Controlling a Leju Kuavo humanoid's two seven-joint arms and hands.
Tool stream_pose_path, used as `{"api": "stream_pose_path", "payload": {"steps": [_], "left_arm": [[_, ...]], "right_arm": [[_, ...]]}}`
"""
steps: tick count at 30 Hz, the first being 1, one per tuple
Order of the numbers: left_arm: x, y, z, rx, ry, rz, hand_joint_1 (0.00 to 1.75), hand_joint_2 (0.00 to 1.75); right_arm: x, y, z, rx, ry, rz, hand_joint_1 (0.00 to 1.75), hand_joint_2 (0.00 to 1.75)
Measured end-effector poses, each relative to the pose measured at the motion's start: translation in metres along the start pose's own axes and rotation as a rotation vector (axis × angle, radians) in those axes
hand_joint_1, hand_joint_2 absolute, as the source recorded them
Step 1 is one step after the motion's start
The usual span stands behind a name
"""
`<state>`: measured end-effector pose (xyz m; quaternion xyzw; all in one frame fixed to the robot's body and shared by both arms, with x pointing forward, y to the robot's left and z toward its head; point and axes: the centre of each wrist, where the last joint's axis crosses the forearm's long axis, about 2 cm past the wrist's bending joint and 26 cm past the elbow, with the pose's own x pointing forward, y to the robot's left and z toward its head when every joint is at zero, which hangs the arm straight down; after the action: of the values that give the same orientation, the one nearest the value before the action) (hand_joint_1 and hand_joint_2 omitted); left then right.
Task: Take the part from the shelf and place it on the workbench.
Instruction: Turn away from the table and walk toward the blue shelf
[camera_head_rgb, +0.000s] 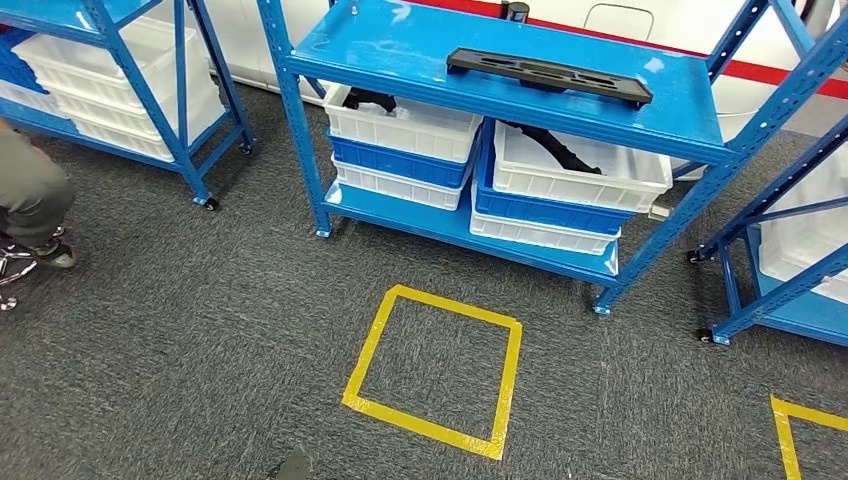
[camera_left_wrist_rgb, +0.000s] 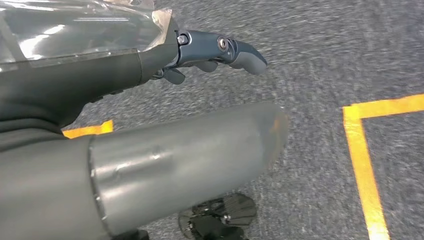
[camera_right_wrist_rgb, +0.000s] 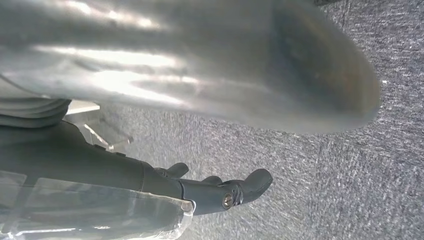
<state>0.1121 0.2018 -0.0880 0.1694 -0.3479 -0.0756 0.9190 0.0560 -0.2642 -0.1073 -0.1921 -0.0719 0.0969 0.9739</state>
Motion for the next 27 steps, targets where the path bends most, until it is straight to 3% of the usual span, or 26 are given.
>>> {"api": "stream_pose_path", "payload": {"steps": [9,27], "left_arm": [[0.001,-0.006,0.003,-0.016,-0.036,0.011,0.0,0.0],[0.013,-0.012,0.002,-0.03,-0.063,0.008,0.0,0.0]], "right_arm": [[0.005,-0.008,-0.003,-0.043,0.006,-0.019,0.0,0.0],[0.002,0.004,0.002,-0.031,0.018,-0.006,0.0,0.0]]}}
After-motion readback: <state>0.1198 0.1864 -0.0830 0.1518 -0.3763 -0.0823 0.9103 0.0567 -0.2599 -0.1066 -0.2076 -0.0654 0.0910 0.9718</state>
